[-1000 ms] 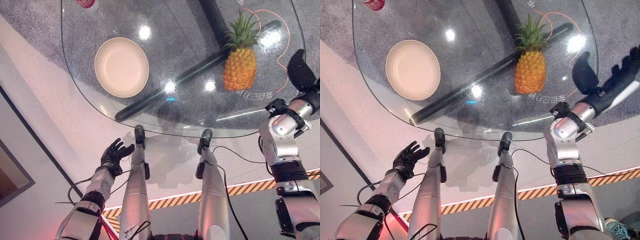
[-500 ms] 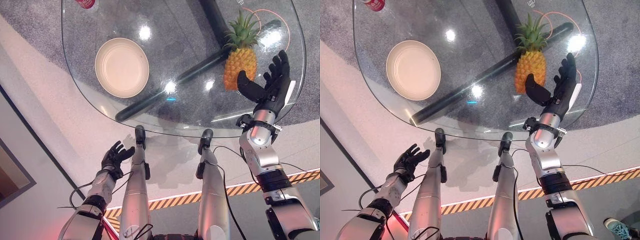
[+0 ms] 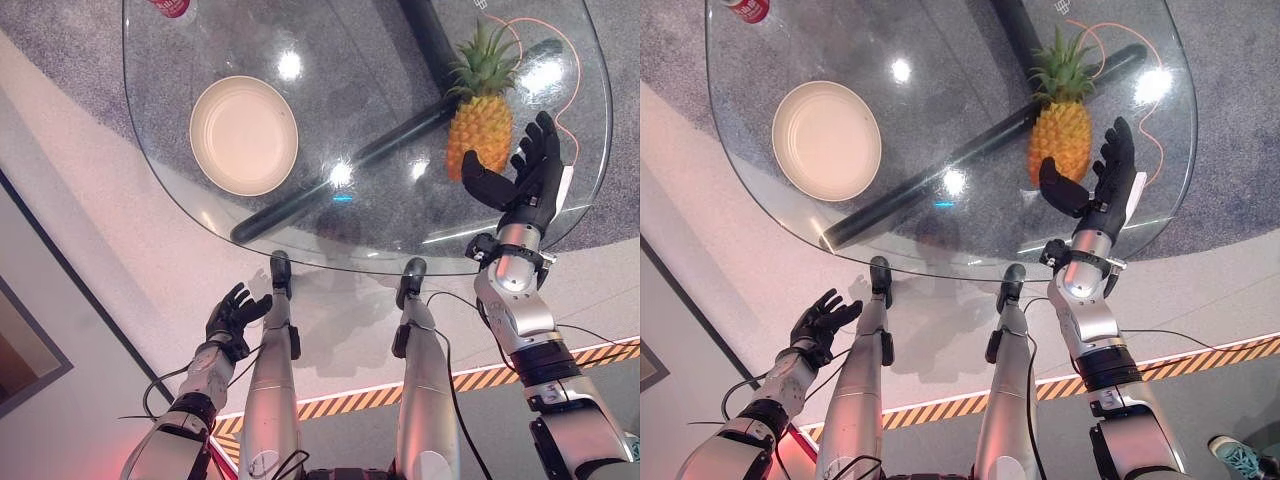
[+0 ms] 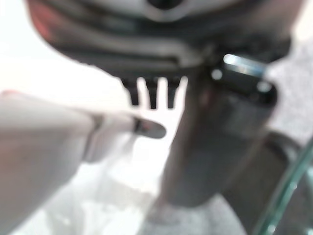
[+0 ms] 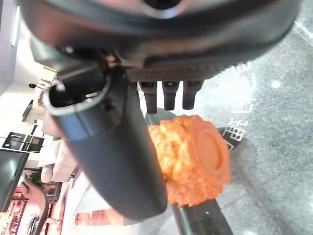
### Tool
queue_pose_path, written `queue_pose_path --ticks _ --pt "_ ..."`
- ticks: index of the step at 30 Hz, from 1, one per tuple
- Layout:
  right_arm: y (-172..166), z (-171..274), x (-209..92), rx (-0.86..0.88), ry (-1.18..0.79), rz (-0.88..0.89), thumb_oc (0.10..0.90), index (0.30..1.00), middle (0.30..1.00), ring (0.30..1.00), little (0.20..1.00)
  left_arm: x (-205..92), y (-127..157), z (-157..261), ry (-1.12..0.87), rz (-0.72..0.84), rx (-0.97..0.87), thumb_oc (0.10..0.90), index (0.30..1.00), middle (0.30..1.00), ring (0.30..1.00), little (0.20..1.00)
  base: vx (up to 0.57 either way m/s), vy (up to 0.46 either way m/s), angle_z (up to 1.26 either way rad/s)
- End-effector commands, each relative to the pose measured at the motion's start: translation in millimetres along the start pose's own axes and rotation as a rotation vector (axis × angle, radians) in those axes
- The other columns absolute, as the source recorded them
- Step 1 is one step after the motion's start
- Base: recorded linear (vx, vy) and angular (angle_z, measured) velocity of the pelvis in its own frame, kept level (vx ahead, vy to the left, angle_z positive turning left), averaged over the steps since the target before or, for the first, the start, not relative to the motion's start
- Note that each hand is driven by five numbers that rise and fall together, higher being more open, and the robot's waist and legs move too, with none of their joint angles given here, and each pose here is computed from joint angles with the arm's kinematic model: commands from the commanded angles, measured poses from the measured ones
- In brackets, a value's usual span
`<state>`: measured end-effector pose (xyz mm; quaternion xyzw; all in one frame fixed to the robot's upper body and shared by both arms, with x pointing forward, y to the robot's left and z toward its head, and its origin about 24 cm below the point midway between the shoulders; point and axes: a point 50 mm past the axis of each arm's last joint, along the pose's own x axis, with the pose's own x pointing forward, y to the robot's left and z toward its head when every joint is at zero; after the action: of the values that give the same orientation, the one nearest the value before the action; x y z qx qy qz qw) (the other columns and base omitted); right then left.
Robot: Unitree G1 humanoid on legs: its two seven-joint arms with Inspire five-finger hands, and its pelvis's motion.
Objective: Pick up the fruit to the plate
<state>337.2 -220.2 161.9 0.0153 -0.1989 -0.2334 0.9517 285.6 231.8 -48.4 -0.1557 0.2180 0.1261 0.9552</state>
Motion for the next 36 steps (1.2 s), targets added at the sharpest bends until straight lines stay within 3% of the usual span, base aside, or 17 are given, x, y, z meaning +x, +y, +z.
queue_pose_path --ticks 1,34,35,36 --pt "-6.2 29.5 9.5 0.030 -0.116 0.019 0.800 0.900 0.900 0.900 0.900 -12.7 24.1 -25.3 0.059 0.055 0.029 0.800 0.900 0.900 0.900 0.900 0.00 0.000 0.00" --pt "14.0 18.2 13.0 -0.040 0.029 0.184 0.800 0.900 0.900 0.900 0.900 -10.5 17.6 -21.0 0.060 0.043 0.043 0.800 0.900 0.900 0.900 0.900 0.00 0.000 0.00" --pt "14.2 18.5 13.4 -0.042 0.030 0.187 0.720 0.832 0.832 0.832 0.820 -10.6 17.6 -21.1 0.060 0.044 0.043 0.800 0.900 0.900 0.900 0.900 0.00 0.000 0.00" --pt "14.5 18.4 13.2 -0.047 0.030 0.189 0.424 0.578 0.578 0.578 0.524 -10.5 17.7 -20.7 0.058 0.043 0.043 0.800 0.900 0.900 0.900 0.900 0.00 0.000 0.00"
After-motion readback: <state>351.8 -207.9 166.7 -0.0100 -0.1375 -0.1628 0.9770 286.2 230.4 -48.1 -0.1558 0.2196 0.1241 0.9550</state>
